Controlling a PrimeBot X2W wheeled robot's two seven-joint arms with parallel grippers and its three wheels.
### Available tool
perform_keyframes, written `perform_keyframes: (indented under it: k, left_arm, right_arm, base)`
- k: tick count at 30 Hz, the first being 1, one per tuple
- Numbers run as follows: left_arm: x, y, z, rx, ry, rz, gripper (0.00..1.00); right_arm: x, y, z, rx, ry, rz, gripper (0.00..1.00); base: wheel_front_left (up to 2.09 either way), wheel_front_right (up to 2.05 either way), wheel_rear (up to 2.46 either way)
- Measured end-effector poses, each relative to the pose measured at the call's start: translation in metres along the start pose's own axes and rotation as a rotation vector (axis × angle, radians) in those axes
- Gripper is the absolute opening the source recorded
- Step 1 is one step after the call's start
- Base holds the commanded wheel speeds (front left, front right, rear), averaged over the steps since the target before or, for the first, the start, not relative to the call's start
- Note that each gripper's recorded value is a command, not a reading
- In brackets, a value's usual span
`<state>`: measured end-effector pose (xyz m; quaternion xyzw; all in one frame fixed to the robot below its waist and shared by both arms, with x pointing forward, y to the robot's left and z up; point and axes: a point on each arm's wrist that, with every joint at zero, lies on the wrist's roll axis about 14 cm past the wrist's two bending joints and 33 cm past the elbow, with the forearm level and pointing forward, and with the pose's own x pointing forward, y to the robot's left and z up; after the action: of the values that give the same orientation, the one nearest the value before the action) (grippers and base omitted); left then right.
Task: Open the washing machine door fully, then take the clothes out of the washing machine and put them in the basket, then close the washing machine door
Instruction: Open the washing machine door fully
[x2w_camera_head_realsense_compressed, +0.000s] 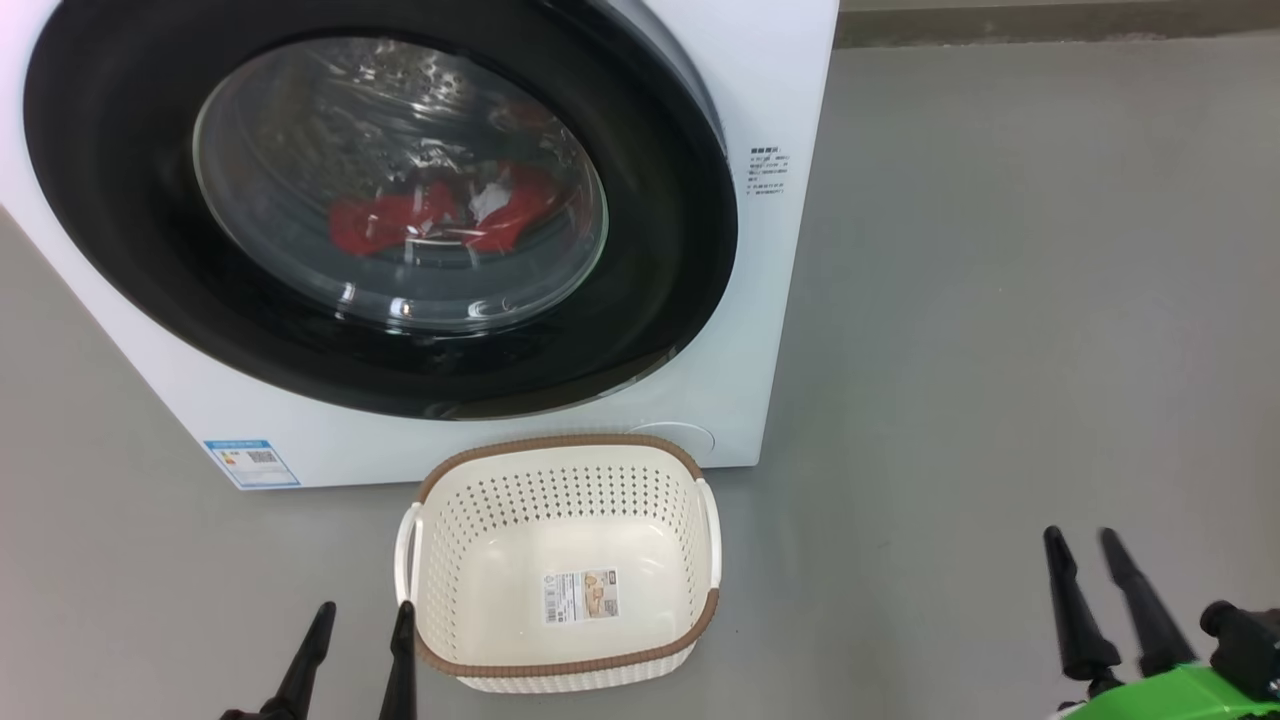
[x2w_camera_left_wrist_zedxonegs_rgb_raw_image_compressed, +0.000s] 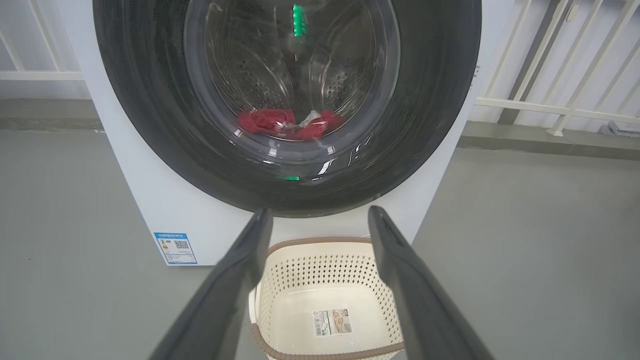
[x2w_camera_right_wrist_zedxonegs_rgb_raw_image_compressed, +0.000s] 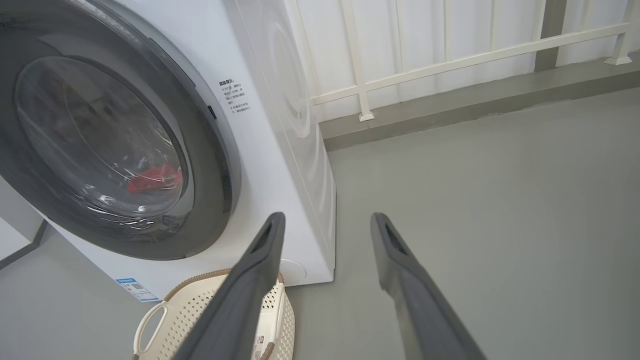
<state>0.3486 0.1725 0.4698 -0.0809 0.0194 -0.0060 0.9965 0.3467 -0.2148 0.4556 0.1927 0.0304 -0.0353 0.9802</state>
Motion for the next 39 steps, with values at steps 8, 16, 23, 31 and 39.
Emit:
perform_keyframes:
  k: [8, 16, 23, 31, 39]
  left_arm:
    - [0.004, -0.004, -0.004, -0.002, 0.014, -0.012, 1.00]
    - [0.015, -0.006, -0.002, -0.002, 0.007, -0.018, 1.00]
    - [0.025, -0.006, -0.004, -0.001, 0.013, -0.017, 1.00]
    - [0.035, -0.002, -0.009, 0.001, 0.026, -0.009, 1.00]
    - [0.038, 0.000, -0.016, 0.003, 0.049, -0.007, 1.00]
  right_arm:
    - [0.030, 0.030, 0.020, 0.086, -0.066, 0.074, 0.00]
    - [0.070, 0.075, 0.049, 0.137, -0.140, 0.194, 0.00]
    - [0.107, 0.110, 0.071, 0.162, -0.177, 0.295, 0.00]
    - [0.146, 0.144, 0.092, 0.190, -0.203, 0.393, 0.00]
    - [0.178, 0.166, 0.101, 0.262, -0.190, 0.447, 0.00]
  base:
    - [0.00, 0.00, 0.00]
    - [0.00, 0.00, 0.00]
    - [0.00, 0.00, 0.00]
    - [0.00, 0.00, 0.00]
    - [0.00, 0.00, 0.00]
